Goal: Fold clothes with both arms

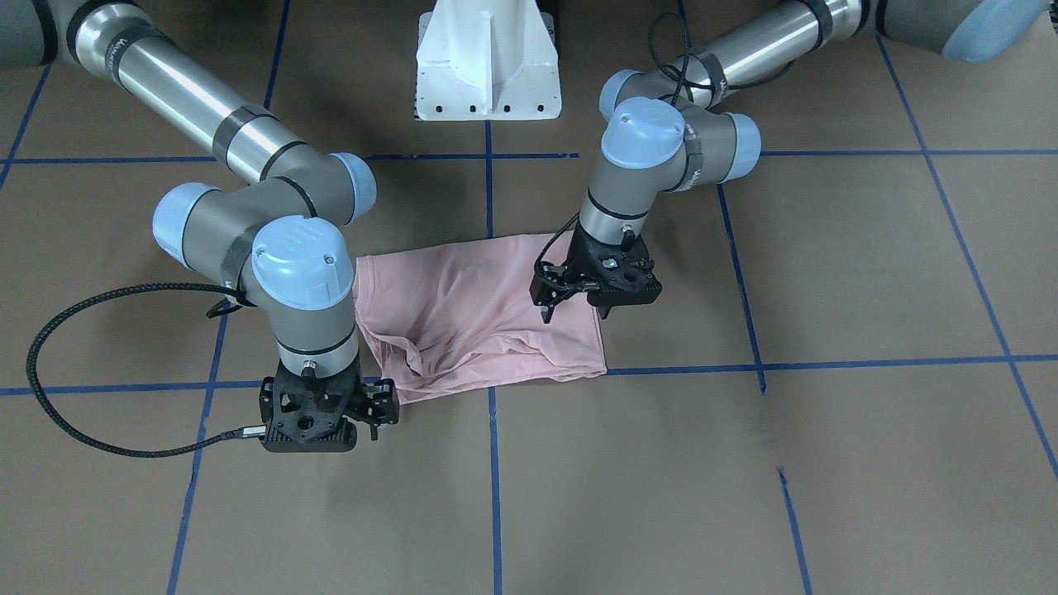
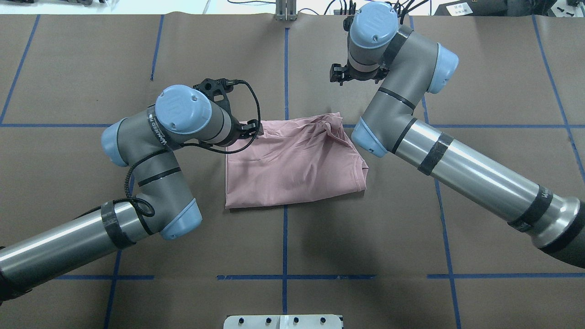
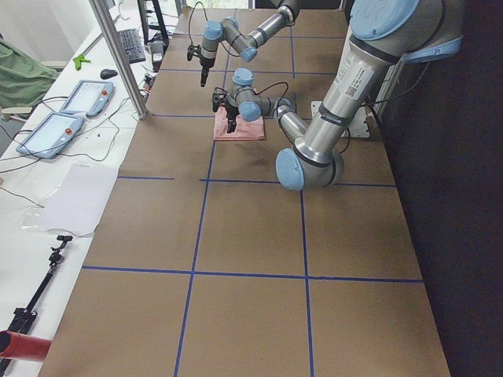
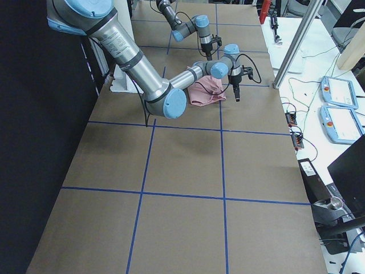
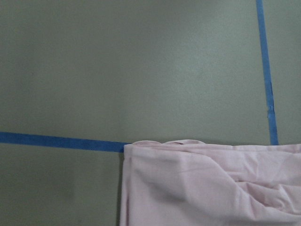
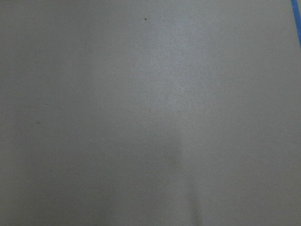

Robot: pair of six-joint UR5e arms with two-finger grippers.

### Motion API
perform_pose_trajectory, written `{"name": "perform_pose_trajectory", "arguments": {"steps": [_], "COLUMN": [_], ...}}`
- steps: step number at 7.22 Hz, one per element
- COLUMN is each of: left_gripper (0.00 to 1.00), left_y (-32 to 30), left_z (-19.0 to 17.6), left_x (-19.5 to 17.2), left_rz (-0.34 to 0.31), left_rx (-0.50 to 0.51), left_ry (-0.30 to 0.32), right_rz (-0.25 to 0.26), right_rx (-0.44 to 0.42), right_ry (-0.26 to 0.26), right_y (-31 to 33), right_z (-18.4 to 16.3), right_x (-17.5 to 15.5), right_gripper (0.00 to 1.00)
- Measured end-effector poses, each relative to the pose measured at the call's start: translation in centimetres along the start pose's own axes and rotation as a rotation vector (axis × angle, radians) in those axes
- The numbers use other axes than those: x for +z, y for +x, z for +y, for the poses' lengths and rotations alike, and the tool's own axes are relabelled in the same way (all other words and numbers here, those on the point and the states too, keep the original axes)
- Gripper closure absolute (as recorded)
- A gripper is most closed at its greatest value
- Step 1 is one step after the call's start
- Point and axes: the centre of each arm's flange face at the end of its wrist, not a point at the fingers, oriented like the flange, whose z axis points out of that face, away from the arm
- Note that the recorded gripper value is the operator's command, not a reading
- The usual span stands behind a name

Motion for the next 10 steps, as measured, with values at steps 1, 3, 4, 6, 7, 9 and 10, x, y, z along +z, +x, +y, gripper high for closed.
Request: {"name": "perform_pose_trajectory", "arguments": {"steps": [1,3,4,6,7,9,10], "left_gripper": [0.47,0.89,1.0,1.0,1.0,1.0,1.0], "left_y": [1.5,3.3,3.4,3.2,2.9,1.7,0.6], "left_z": [0.6,1.1,1.1,0.7,0.1,-1.8,-2.6], "left_x": [0.8,1.8,2.2,2.3,2.2,1.9,2.0], "left_rz": [-0.001,-0.006,-0.011,-0.015,-0.018,-0.028,-0.035], "left_rx": [-0.039,-0.088,-0.099,-0.105,-0.107,-0.09,-0.073], "left_ry": [-0.002,-0.007,-0.008,-0.004,0.004,0.024,0.034], "right_rz": [0.002,0.005,0.005,0.006,0.007,0.011,0.012], "right_rx": [0.001,0.001,0.0,0.0,0.0,-0.001,-0.001], "right_ry": [-0.002,-0.004,-0.004,-0.004,-0.004,-0.007,-0.007], "right_y": [0.3,0.5,0.6,0.7,0.7,1.0,1.0], "right_z": [0.1,0.3,0.3,0.3,0.4,0.6,0.6], "right_x": [0.2,0.4,0.5,0.5,0.6,0.9,0.9], "right_gripper": [0.0,0.0,0.0,0.0,0.0,0.0,0.0]}}
